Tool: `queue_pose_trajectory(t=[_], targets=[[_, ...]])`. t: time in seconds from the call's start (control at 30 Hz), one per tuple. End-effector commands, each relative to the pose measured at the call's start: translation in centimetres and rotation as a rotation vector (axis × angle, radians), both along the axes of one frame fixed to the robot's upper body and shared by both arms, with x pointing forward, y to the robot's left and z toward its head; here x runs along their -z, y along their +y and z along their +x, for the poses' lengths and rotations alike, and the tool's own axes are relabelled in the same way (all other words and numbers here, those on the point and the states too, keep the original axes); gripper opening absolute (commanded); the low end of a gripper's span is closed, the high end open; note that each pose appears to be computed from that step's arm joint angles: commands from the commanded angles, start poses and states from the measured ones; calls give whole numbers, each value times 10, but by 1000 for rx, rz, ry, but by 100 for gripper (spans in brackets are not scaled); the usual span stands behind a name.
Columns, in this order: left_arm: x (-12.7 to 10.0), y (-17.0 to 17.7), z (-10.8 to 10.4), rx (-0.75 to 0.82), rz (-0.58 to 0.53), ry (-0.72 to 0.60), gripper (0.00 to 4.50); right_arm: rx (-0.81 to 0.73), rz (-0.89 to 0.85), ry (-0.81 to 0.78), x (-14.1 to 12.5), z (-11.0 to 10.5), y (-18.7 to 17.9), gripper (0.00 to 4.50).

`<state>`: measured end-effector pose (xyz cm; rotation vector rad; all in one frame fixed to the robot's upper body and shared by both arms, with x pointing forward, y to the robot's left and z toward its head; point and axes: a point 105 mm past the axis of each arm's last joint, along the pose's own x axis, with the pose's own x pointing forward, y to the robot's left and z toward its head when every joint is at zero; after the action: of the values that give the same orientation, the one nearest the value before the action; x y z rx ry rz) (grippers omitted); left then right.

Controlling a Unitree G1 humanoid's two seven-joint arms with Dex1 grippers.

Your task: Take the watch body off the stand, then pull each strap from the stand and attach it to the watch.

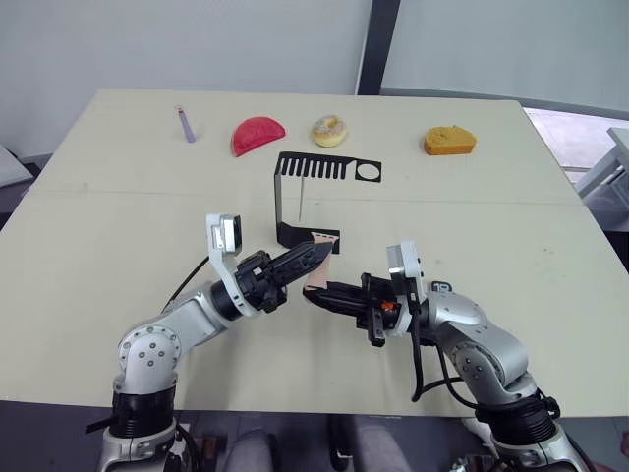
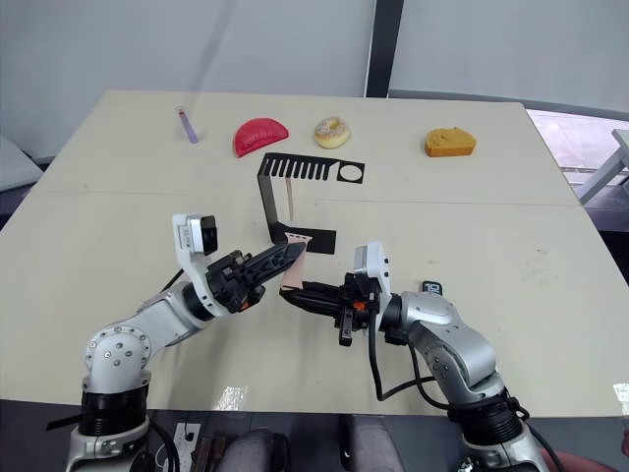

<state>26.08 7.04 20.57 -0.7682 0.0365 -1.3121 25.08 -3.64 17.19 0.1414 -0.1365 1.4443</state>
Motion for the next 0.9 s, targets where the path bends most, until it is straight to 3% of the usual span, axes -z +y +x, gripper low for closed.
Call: queue_pose_trajectory(t=[0.03,0.53,0.63,0.8,0.87,0.9], targets=[[-8,2,-3,5,-26,-28,9,4,27,-48,-12,-4,-1,0],[-12,3,-7,19,-62,-31,9,39,3,-39,-7,0,-3,0],[-13,4,-7,21,-59,-40,0,59,-13,-13,-4,3,-6,95],[-16,11,-7,-8,-26,-96,0,120,-56,-48,-3,7,-22,344],[-14,21,5,-153,133,-242,0,210,-88,-72,-5,12,-46,444],[-8,27,5,-194,258,-346,0,268,-113,-91,-5,14,-61,448]])
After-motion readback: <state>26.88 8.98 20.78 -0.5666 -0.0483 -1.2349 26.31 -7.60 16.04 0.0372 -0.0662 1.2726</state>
